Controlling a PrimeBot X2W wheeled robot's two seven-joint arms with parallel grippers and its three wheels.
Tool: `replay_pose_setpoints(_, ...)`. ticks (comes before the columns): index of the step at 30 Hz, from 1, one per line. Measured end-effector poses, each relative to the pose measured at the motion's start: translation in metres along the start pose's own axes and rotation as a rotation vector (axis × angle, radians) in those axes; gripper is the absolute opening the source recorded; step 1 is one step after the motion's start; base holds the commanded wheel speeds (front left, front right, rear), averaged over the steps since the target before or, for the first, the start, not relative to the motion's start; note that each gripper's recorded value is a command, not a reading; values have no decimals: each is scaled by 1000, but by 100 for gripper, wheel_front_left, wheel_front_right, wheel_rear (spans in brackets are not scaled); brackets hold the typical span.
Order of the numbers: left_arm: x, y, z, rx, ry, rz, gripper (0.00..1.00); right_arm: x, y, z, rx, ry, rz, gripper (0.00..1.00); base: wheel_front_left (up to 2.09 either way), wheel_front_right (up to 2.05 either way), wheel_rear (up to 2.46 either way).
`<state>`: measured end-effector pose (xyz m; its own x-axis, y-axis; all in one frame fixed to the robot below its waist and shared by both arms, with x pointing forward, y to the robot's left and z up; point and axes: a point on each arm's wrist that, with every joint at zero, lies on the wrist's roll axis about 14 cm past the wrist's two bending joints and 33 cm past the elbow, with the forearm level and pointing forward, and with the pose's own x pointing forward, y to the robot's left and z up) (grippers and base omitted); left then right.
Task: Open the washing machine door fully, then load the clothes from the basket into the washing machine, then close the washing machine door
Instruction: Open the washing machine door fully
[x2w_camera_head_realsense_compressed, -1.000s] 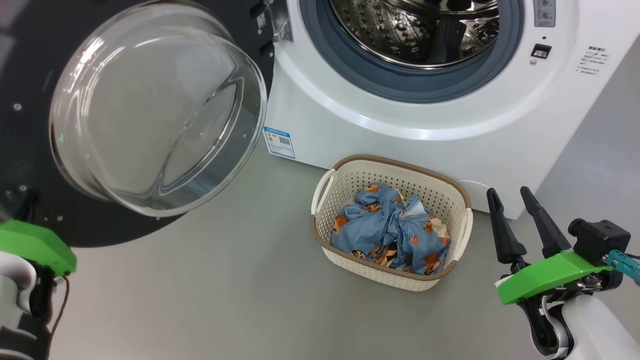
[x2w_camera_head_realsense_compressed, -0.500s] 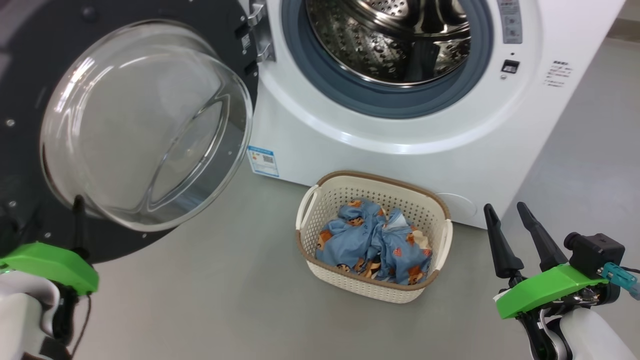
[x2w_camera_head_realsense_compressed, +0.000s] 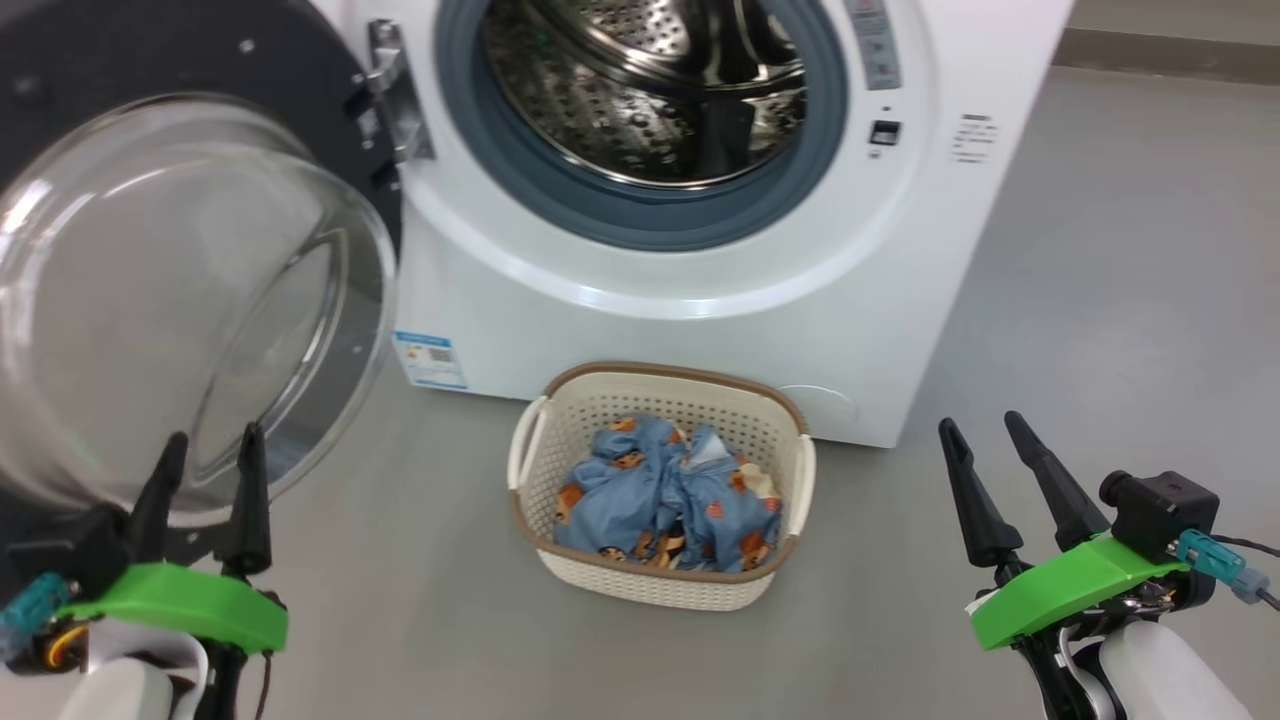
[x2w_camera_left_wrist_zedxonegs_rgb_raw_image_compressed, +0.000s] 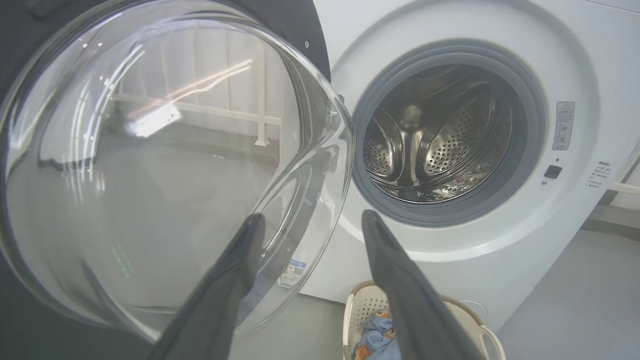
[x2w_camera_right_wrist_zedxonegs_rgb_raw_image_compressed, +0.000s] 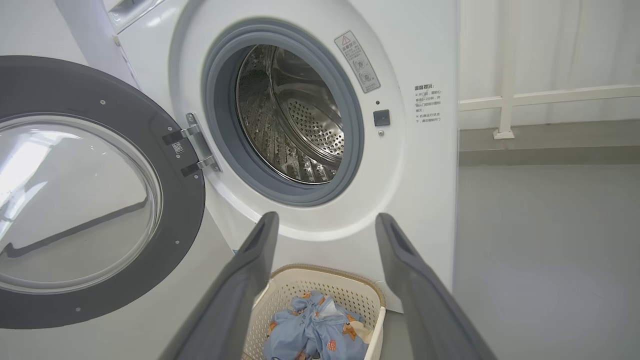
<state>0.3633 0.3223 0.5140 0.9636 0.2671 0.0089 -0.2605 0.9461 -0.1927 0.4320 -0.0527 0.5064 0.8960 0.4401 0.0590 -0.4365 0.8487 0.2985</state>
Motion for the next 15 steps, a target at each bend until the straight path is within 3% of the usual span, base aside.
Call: replay_pose_setpoints(15,3,-76,-19,-49,18,-146,100,-43,-51,23,-40,-51,-152,100,0,0,0)
